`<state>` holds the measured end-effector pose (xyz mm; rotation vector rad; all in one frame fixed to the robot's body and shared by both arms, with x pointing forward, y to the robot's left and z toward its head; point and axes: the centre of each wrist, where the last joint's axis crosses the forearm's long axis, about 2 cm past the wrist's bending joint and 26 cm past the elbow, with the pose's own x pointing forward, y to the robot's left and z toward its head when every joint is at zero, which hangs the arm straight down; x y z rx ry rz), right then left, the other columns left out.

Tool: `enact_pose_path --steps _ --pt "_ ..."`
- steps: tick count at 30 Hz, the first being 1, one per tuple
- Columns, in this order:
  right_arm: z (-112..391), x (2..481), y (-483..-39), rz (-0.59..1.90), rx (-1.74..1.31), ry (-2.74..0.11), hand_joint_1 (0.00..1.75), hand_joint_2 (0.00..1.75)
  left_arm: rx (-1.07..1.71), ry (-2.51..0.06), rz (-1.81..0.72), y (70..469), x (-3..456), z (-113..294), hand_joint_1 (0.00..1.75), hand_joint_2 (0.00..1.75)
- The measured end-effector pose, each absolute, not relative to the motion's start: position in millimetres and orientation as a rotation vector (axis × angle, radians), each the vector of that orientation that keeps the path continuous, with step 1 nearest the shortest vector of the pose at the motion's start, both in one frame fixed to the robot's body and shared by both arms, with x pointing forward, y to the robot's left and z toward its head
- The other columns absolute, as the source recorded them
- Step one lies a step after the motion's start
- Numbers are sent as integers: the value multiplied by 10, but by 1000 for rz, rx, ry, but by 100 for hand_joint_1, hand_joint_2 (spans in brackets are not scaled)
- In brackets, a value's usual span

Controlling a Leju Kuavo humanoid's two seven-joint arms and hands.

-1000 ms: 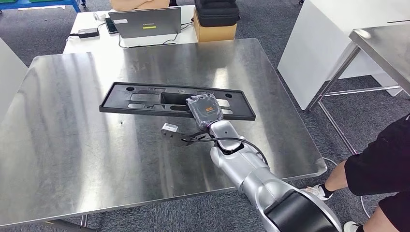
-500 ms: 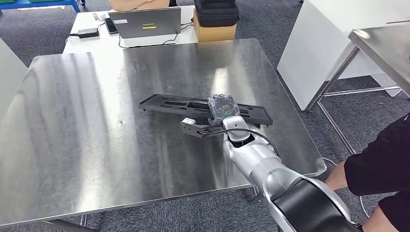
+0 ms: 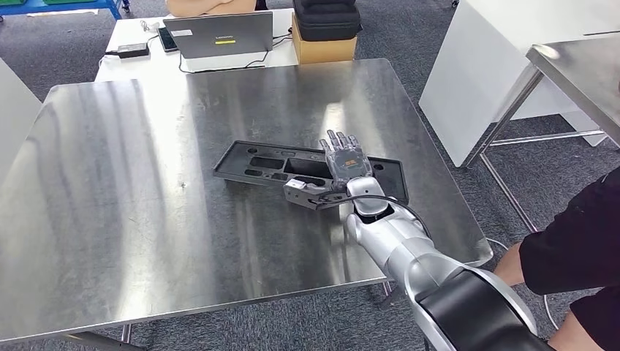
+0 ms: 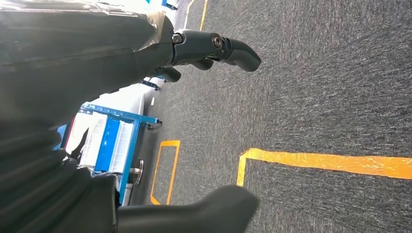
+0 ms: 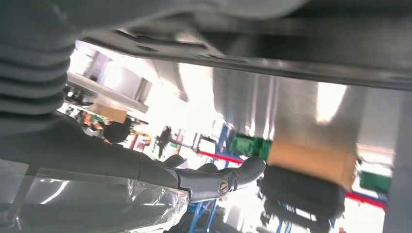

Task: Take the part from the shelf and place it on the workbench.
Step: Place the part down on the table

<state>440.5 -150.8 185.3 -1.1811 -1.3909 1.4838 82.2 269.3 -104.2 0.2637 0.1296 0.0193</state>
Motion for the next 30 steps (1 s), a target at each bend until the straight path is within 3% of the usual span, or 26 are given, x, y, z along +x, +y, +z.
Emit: enact_pose_path --steps 13,19,24,30 --pt "1871 4189 -1249 859 -796 -2122 0 0 291 133 42 2693 805 -1043 0 0" --pt "1718 4032 -1131 309 -108 -2121 0 0 295 135 58 2695 802 -1043 0 0" --pt "1666 3769 -1136 108 290 -2104 0 0 294 141 86 2700 784 -1046 0 0" --pt "1571 3260 -1370 -27 521 -2149 0 0 296 151 112 2724 754 -1052 0 0"
